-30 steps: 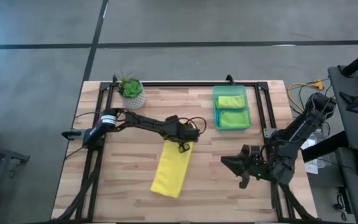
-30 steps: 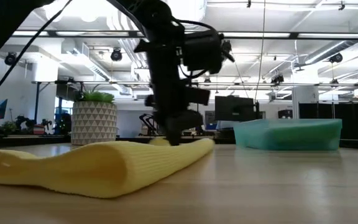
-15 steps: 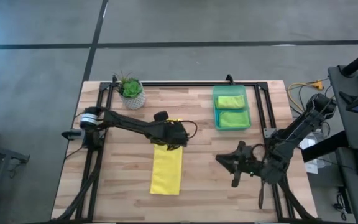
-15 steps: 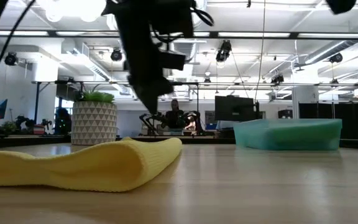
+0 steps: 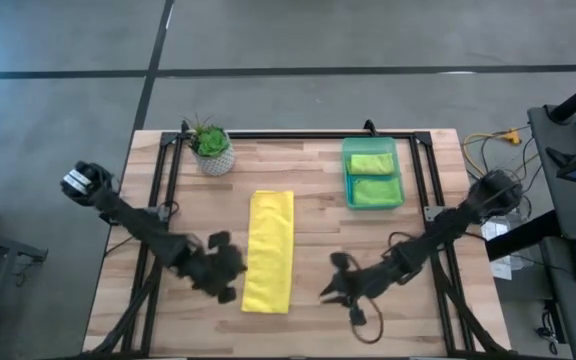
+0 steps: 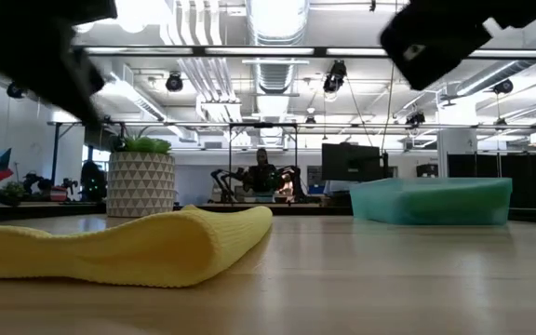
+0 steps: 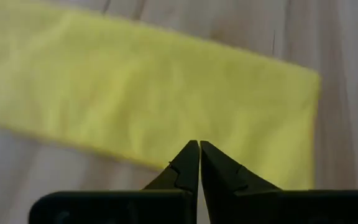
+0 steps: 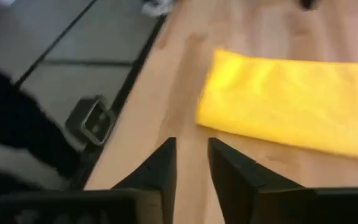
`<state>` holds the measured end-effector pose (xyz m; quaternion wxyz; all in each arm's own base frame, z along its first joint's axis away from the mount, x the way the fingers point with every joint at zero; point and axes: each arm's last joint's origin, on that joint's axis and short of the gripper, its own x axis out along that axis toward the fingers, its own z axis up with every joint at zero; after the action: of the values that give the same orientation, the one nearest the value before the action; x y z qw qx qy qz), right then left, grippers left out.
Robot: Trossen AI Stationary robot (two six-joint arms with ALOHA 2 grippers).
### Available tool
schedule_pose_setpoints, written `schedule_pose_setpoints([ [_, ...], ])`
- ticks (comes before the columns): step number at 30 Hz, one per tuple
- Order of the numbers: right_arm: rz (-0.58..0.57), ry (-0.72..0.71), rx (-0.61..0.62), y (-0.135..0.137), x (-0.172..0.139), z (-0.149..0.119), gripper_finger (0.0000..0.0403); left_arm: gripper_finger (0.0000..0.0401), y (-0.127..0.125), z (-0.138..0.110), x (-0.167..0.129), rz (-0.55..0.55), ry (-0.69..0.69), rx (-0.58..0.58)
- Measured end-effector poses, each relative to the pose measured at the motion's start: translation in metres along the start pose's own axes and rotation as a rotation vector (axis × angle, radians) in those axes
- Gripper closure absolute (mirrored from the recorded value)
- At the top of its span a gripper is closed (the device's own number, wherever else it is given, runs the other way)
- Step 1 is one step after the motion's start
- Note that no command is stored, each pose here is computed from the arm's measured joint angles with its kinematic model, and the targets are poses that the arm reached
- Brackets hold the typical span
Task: Fold microfiber towels
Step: Fold the yellow towel
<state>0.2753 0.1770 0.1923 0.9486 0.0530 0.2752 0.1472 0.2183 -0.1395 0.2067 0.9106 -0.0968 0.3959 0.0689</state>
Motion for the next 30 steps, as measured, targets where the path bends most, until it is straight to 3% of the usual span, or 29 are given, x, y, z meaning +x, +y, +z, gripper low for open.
schedule_pose_setpoints([
  [3, 0.058, 0.051, -0.079, 0.003, 0.025, 0.005, 0.0288, 0.0401, -0.011, -0.024, -0.006, -0.014, 0.007, -0.128],
  [7, 0.043, 0.099, -0.229, 0.005, 0.053, 0.021, 0.0237, 0.0401, -0.022, -0.049, -0.008, -0.027, 0.057, -0.228],
  [13, -0.006, 0.215, -0.476, -0.01, 0.077, 0.046, 0.0186, 0.0401, -0.035, -0.065, -0.003, -0.035, 0.077, -0.198],
  [22, 0.051, 0.409, -0.766, -0.01, 0.124, 0.037, 0.0189, 0.0401, -0.048, -0.069, 0.009, -0.095, 0.047, -0.229],
  [30, 0.07, 0.489, -0.807, -0.012, 0.148, 0.025, 0.0209, 0.0401, -0.059, -0.071, 0.017, -0.157, 0.018, -0.263],
])
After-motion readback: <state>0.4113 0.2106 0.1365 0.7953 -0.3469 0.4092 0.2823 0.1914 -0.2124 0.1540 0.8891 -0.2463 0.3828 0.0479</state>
